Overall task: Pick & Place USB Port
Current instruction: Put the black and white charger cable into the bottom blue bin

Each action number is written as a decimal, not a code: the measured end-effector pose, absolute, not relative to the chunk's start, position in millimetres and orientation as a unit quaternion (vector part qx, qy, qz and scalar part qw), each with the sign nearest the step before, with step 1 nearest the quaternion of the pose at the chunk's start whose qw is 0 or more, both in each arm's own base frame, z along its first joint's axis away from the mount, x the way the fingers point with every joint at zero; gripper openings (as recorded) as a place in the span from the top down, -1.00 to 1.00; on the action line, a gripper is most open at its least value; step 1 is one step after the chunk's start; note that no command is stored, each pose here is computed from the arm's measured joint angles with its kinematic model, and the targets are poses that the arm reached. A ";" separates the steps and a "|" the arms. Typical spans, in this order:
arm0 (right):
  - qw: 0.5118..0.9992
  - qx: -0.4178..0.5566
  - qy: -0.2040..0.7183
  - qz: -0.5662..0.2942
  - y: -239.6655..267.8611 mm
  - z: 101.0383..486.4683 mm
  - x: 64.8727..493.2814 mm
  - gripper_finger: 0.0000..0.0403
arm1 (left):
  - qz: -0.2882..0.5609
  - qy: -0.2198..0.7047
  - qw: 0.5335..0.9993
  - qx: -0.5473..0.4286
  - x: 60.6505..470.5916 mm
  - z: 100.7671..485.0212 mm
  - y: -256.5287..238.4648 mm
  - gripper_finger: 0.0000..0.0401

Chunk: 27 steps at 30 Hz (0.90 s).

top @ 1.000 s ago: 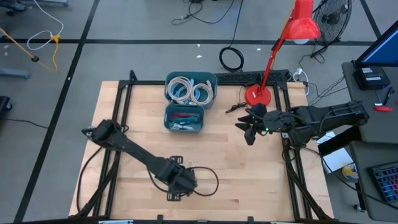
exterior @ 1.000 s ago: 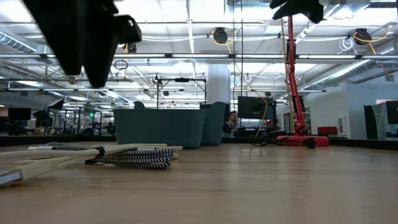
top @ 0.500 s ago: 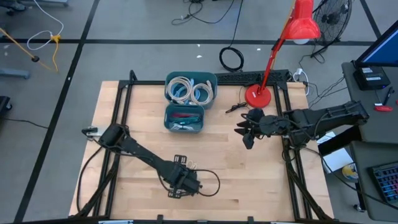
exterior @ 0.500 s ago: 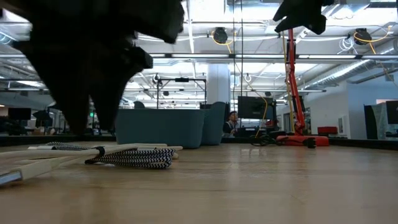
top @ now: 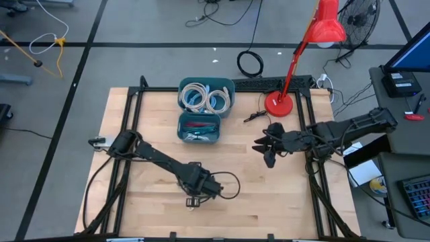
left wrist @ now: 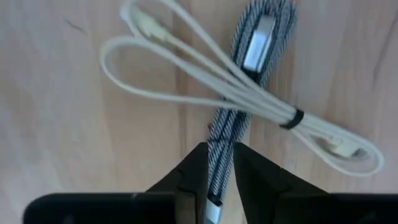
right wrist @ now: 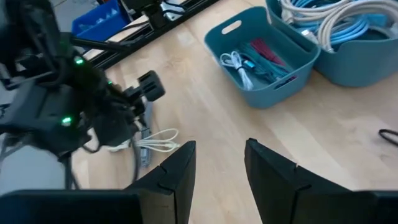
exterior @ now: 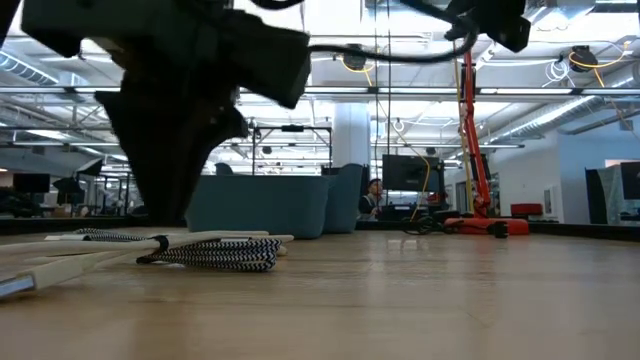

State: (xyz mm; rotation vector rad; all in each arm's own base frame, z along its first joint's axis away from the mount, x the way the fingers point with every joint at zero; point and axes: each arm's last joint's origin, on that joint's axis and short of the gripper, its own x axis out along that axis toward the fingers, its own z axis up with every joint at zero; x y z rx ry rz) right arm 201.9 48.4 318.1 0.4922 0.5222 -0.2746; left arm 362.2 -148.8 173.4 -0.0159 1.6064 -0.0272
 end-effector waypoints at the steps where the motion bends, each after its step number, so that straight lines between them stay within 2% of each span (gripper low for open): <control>1: 0.927 0.242 0.255 -0.132 49.5 318.1 201.7 0.36 | -0.016 0.723 0.690 -0.010 361.0 171.9 -149.1 0.59; 11: 0.927 0.247 0.255 -0.120 56.2 318.5 200.1 0.36 | -0.025 0.724 0.690 -0.014 347.2 150.1 -162.6 0.13; 14: 0.928 0.248 0.252 -0.119 56.3 319.2 200.5 0.36 | -0.006 0.728 0.686 -0.024 343.6 145.9 -161.4 0.09; 17: 0.931 0.249 0.242 -0.114 56.7 321.1 201.7 0.36 | 0.007 0.729 0.684 -0.025 341.8 143.6 -160.1 0.26; 21: 0.933 0.252 0.234 -0.111 57.0 322.7 202.7 0.36 | 0.011 0.728 0.684 -0.030 343.4 143.1 -157.0 0.81; 22: 0.933 0.252 0.233 -0.110 57.0 322.8 202.7 0.36 | 0.015 0.729 0.684 -0.034 343.8 143.0 -155.6 0.89; 27: 0.933 0.252 0.234 -0.109 57.1 322.8 202.7 0.36 | 0.041 0.747 0.661 -0.054 343.3 148.9 -145.9 0.95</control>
